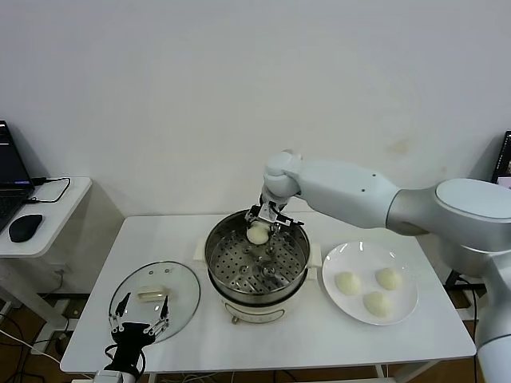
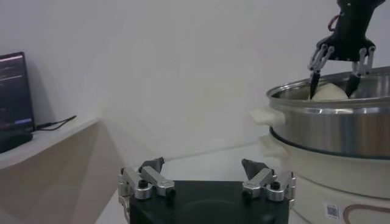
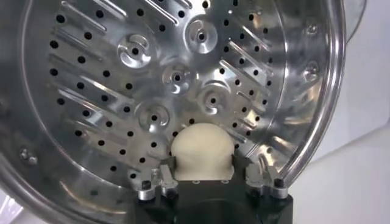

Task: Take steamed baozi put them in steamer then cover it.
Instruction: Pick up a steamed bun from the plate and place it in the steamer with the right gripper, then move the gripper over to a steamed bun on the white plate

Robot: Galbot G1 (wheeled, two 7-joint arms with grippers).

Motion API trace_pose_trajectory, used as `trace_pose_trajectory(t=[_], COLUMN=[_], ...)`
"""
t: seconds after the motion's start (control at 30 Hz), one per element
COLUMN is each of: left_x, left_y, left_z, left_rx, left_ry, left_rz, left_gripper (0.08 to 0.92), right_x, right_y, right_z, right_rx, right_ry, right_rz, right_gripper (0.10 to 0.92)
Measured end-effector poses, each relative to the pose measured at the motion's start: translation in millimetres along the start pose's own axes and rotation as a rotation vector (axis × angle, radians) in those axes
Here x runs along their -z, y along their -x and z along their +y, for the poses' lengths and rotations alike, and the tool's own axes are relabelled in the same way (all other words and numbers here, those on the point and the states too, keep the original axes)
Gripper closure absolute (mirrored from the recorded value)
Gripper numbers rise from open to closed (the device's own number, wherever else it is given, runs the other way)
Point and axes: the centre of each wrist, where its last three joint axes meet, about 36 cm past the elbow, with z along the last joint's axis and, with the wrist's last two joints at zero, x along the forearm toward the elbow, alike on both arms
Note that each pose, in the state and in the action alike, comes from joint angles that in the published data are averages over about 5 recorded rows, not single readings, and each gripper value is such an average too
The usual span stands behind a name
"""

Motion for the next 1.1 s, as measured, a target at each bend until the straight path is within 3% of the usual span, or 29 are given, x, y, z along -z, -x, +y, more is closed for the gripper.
trace_pose_trajectory(t=[0.3,0.63,0.83,1.1], left_x=[5.8,12.3,12.4,12.6], left_y=[-0.3,2.0,3.0,1.5], left_z=[3.7,4.1,4.4,4.3], left_rx=[-0.004,-0.021,-0.026,-0.026], left_ry=[0.006,0.017,0.022,0.025], left_rz=[-0.012,-0.028,-0.029,-0.022], left_gripper=[0.177,0.177,0.177,0.177], right_x=[-7.0,-5.9,0.2,11.9], right_y=[-68.5,-120.8,-126.9,-97.2], right_z=[25.2,135.6,210.2,273.3], right_rx=[-0.033,-0.040,-0.014,0.038], right_ry=[0.273,0.663,0.830,0.950], right_rz=[0.036,0.065,0.086,0.081], right_gripper=[0.200,0.200,0.200,0.200])
